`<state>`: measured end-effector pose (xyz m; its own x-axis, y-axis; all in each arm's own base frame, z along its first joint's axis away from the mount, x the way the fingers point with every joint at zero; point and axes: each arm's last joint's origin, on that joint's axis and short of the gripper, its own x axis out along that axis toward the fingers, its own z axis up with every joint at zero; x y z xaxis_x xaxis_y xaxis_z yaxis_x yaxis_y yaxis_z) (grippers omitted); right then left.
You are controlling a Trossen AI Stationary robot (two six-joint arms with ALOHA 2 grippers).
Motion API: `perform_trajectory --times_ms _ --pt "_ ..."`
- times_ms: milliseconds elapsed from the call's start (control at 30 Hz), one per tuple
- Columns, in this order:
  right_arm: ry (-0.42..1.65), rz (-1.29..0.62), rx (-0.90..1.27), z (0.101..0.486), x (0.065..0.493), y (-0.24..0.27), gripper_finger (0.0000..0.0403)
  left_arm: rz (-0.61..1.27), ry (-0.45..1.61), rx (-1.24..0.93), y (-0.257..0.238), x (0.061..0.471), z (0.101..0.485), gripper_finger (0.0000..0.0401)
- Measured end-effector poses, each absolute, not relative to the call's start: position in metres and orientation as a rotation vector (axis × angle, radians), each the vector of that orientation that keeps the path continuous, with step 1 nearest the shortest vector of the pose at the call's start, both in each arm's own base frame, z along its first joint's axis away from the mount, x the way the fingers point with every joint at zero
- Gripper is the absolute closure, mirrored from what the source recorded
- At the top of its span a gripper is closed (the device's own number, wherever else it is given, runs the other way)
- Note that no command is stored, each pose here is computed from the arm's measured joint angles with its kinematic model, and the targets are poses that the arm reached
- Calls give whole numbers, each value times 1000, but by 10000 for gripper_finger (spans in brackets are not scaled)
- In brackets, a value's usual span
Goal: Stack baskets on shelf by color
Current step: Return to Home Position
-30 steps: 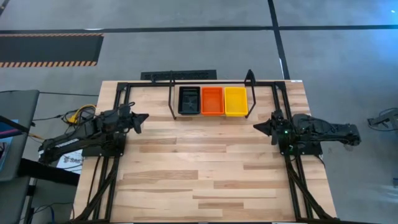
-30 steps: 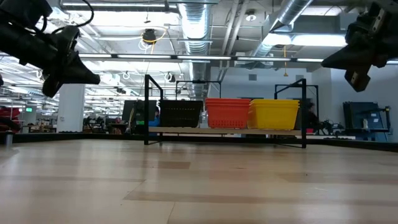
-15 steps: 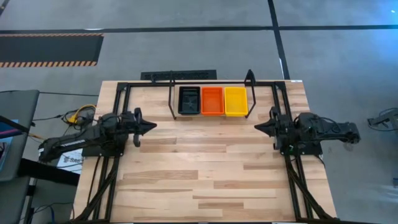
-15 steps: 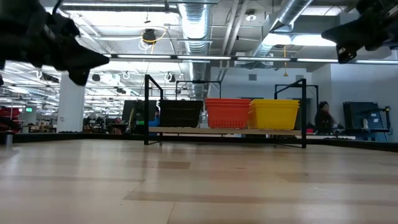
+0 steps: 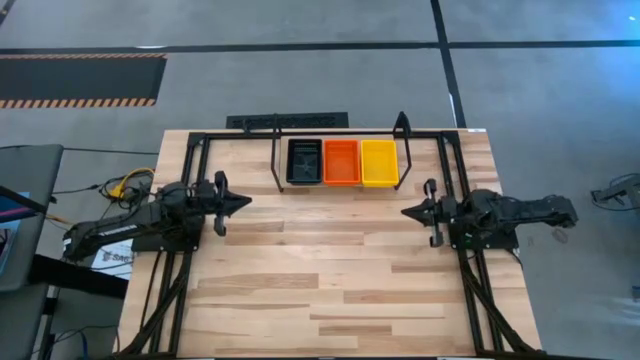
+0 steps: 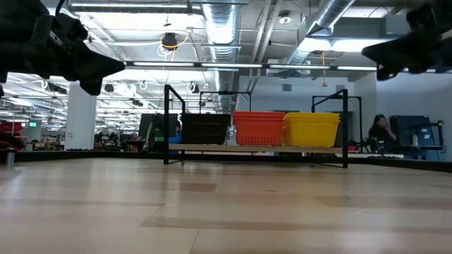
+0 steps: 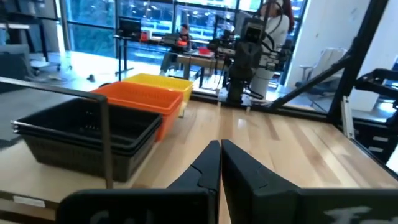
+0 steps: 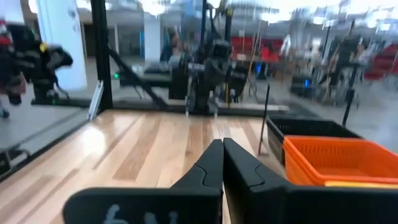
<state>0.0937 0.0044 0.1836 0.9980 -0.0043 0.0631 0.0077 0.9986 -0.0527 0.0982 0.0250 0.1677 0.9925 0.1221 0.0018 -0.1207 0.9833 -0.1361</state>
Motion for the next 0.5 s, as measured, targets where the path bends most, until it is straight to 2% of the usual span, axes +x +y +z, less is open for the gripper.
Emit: perform_trajectory --times_ms 500 --pt "-26 -22 -86 169 98 3 380 192 -7 -138 27 98 166 401"
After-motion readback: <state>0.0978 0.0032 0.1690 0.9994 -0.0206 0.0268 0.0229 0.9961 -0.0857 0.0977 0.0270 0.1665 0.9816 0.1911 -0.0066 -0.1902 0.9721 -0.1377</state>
